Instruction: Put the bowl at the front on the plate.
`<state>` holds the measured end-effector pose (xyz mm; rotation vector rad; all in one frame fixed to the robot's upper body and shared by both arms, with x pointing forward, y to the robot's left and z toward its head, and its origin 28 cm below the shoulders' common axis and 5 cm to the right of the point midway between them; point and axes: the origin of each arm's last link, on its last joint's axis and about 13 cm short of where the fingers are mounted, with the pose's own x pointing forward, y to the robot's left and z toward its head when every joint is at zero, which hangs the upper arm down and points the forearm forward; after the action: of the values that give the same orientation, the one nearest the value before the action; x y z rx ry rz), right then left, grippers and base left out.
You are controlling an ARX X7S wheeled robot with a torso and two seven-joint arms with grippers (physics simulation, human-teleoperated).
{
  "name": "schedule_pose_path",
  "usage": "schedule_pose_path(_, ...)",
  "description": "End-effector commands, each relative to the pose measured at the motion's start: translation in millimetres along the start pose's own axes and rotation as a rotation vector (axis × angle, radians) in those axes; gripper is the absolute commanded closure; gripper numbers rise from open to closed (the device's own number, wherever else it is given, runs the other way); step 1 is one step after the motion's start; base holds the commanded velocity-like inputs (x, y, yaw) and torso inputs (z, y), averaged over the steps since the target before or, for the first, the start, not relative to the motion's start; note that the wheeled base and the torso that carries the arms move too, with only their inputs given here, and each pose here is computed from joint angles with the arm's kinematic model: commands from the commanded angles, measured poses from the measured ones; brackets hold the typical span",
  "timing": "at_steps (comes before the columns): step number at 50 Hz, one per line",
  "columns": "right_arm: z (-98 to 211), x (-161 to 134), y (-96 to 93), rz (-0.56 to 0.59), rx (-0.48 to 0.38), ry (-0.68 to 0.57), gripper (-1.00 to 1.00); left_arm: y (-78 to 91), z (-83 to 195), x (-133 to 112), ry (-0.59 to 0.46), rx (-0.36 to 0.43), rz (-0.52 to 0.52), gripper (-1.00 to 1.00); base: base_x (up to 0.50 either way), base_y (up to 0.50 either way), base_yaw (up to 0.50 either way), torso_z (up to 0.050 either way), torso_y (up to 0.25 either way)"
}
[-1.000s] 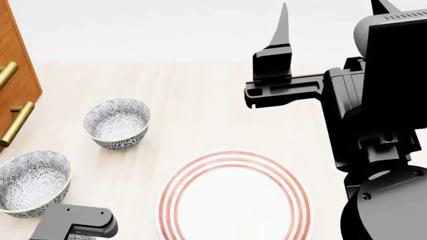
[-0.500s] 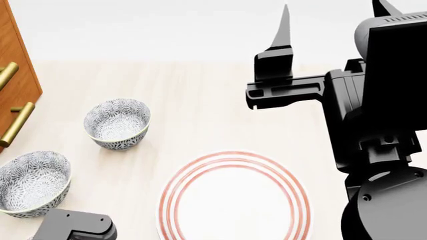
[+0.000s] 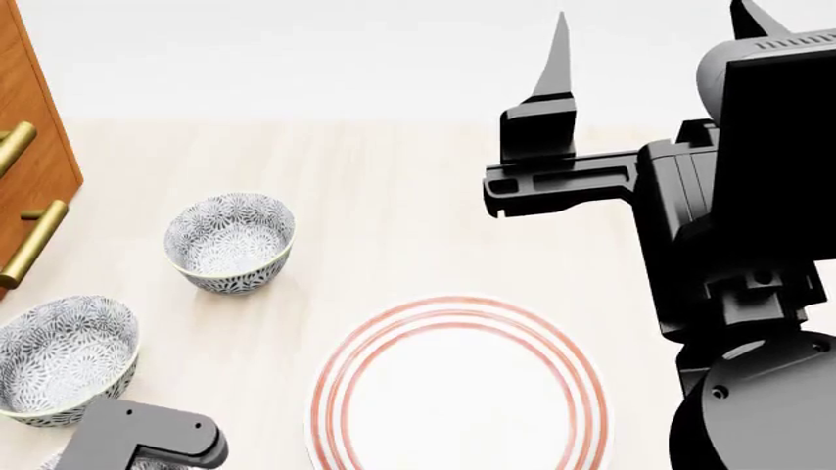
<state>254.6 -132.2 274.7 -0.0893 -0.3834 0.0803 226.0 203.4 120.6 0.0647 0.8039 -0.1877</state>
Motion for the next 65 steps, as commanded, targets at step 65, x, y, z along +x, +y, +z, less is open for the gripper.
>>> schedule_pose_path(65, -5.5, -1.0, -1.4, -0.010, -0.008, 0.008, -1.00, -5.9, 17.9, -18.1, -0.279, 0.132, 0.012, 1.00, 0.00, 0.00, 0.00, 0.000, 0.000)
